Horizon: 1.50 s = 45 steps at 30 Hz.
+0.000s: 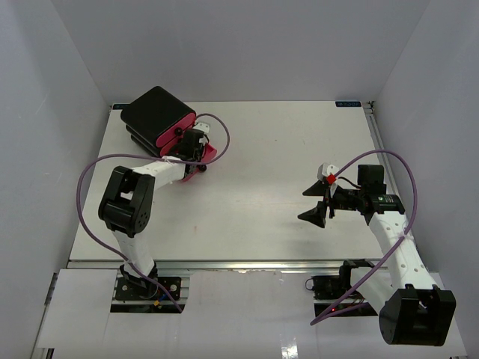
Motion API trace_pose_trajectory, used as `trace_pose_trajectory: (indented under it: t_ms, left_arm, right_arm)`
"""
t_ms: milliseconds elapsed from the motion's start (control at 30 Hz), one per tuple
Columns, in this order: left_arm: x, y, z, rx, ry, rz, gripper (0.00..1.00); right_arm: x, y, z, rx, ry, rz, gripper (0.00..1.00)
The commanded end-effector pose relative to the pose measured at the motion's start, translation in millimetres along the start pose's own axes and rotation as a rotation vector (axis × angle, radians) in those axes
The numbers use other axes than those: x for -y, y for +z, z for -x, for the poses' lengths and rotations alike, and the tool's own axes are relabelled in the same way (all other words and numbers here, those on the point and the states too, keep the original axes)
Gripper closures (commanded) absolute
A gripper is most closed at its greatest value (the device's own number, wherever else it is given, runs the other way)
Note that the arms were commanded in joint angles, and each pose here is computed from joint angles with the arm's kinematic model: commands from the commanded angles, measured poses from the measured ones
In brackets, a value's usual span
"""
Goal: Organize the makeup
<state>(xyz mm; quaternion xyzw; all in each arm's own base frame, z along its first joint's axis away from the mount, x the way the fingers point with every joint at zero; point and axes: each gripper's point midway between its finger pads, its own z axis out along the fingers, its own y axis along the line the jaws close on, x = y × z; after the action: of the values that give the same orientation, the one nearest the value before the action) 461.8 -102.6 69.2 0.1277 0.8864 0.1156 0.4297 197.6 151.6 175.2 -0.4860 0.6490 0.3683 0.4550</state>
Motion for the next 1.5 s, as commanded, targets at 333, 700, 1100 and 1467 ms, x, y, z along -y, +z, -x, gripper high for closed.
trace_pose_trajectory:
  t_ms: [333,700,1100,1467]
  left_arm:
    - [-10.3,20.6,10.6,-0.005,-0.001,0.030,0.78]
    - [5.3,28.5,20.2,-0.004,-0.009,-0.043,0.76]
    - [1.2,-12.1,69.0,0.145,-0.088,-0.111,0.73]
    - [12.8,-92.9,97.5,0.283,-0.128,-0.338,0.29]
  right_arm:
    - [2.2,1.1,1.4,0.015,-0.021,0.005,0.12]
    - [1.9,0.7,2.5,0.016,-0.024,0.003,0.12]
    - [1.9,0.8,2.6,0.017,-0.026,0.005,0.12]
    - [1.7,0.3,3.4,0.018,-0.032,0.002,0.12]
